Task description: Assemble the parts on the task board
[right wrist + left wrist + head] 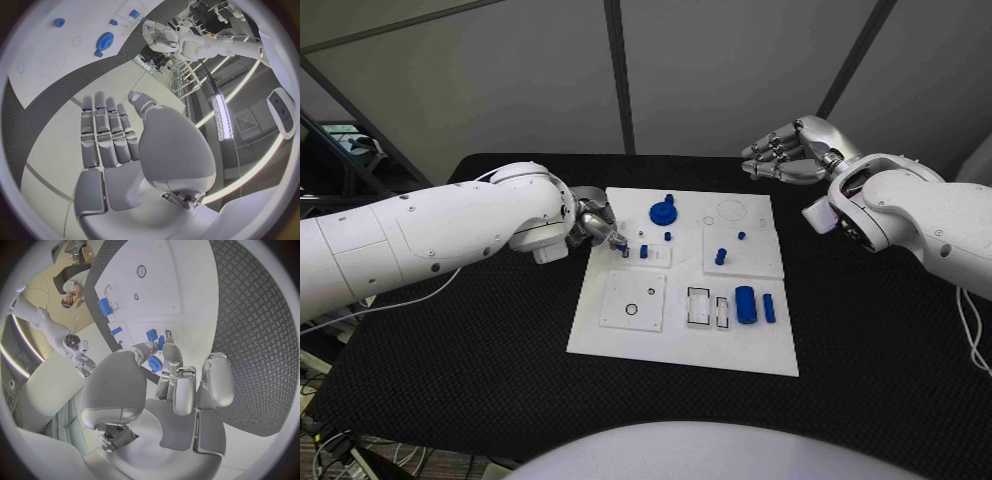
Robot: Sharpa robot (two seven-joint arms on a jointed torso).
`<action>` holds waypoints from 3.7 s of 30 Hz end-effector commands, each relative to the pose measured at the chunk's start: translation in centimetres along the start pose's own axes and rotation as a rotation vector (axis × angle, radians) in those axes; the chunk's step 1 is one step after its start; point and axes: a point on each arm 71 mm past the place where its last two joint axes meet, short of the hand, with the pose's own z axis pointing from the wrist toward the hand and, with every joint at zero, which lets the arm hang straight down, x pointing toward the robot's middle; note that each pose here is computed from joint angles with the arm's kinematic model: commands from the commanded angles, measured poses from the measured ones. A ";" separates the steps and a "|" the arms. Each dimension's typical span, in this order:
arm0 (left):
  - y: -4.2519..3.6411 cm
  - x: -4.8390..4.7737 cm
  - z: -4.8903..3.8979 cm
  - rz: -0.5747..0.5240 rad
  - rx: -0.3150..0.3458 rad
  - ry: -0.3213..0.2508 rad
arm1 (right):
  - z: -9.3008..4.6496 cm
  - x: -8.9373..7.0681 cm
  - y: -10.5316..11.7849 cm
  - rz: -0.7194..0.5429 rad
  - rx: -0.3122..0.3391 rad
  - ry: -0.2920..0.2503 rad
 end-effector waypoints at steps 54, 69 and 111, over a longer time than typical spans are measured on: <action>-0.40 0.41 1.37 0.097 -0.041 -0.031 | 0.1 0.2 0.3 0.002 -0.010 0.008; -0.83 0.73 1.56 0.113 -0.038 -0.004 | 0.1 0.2 0.3 0.002 -0.009 0.011; -0.96 1.16 1.71 0.159 -0.047 0.051 | 0.2 0.3 0.3 0.002 -0.007 0.016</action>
